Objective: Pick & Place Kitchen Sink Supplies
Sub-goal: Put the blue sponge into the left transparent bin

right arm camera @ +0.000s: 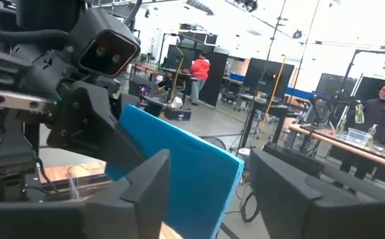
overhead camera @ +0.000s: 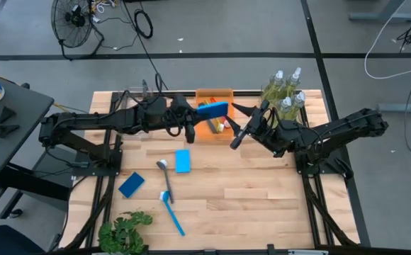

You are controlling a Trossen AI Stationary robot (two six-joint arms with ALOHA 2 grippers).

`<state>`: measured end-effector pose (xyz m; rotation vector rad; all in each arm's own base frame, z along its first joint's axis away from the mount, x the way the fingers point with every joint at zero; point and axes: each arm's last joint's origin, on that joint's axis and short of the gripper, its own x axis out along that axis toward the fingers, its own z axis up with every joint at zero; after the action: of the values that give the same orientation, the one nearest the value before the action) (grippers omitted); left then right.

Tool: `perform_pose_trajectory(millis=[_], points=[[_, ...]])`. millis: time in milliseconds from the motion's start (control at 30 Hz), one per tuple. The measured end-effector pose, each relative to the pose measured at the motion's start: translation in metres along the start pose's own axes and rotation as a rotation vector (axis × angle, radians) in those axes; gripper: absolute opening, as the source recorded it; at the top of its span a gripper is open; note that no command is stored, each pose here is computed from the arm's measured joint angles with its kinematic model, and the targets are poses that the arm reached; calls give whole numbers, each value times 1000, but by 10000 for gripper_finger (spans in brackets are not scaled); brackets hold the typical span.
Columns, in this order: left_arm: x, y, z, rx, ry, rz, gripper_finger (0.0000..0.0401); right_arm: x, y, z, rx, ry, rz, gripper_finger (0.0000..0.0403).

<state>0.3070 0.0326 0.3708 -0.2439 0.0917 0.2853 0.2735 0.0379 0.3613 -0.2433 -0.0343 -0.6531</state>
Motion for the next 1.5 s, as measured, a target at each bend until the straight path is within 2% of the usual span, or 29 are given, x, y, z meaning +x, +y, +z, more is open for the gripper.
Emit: perform_pose_trajectory(millis=[200,467,800,1100,1367,1500], points=[[0,9,-5,14,57,78,16,0,0,0,0,0,0,236],[-12,41,-10,27,219,218,16,0,0,-1,-5,4,1,240],[-60,88,-5,22,408,474,16,1,0,-3,-27,24,1,240],[-100,114,-3,-29,503,693,16,5,-4,-6,6,35,-17,240],[-113,129,-11,-50,624,823,16,6,-5,-7,1,41,-23,240],[-118,135,-11,-45,643,900,16,6,-5,-7,1,41,-23,240]])
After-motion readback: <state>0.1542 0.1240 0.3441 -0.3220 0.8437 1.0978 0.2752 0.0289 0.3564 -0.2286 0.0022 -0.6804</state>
